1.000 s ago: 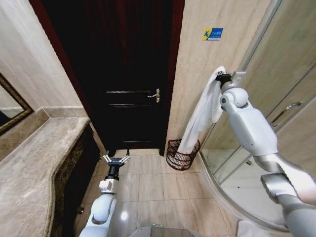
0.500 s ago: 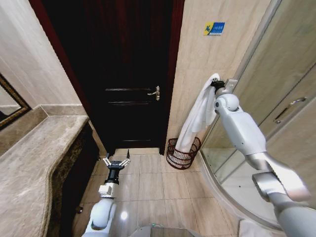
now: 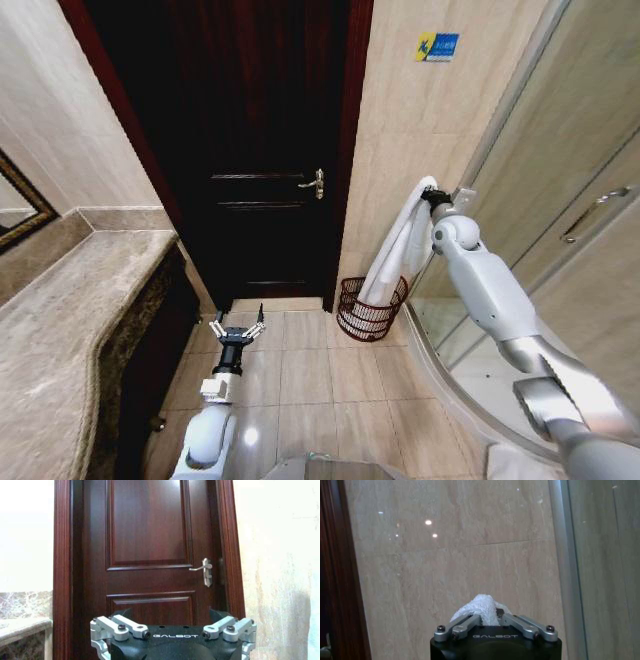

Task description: Discard the used towel into the hamper.

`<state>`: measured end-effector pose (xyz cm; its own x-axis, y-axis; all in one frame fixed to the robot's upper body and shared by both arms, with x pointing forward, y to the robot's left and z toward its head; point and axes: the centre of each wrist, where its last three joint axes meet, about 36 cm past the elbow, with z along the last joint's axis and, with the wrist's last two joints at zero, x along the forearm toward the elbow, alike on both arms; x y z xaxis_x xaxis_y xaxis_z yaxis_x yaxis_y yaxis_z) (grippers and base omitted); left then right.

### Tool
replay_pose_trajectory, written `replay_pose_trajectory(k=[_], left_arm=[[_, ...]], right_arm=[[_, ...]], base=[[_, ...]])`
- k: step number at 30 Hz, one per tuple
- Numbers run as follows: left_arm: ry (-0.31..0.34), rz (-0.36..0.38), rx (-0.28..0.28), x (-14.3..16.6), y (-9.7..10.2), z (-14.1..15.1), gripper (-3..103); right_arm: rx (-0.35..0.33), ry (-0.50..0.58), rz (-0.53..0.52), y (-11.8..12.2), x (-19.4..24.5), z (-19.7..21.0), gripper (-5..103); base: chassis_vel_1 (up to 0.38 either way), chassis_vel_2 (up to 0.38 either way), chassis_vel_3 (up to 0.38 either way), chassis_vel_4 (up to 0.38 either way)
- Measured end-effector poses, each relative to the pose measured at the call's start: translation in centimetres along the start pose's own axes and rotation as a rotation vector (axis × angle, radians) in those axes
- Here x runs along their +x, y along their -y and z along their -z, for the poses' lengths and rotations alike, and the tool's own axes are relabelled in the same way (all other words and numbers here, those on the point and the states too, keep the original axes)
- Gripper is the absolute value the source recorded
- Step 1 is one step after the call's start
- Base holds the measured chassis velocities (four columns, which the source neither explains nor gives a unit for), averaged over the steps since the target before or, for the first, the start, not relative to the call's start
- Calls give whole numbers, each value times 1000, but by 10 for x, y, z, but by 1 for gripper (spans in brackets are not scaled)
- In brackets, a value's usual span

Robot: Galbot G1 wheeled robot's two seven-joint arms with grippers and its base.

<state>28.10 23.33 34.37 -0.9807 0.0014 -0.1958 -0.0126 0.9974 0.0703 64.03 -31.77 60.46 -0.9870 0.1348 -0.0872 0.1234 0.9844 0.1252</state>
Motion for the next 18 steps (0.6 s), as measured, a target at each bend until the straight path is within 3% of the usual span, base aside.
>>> replay_pose_trajectory(k=[18], left_arm=[[-2,-1,-6,2,3,-1,100]], right_arm=[[7,10,61,-4,18,1,3]], base=[[-35,-31,-34,-38]])
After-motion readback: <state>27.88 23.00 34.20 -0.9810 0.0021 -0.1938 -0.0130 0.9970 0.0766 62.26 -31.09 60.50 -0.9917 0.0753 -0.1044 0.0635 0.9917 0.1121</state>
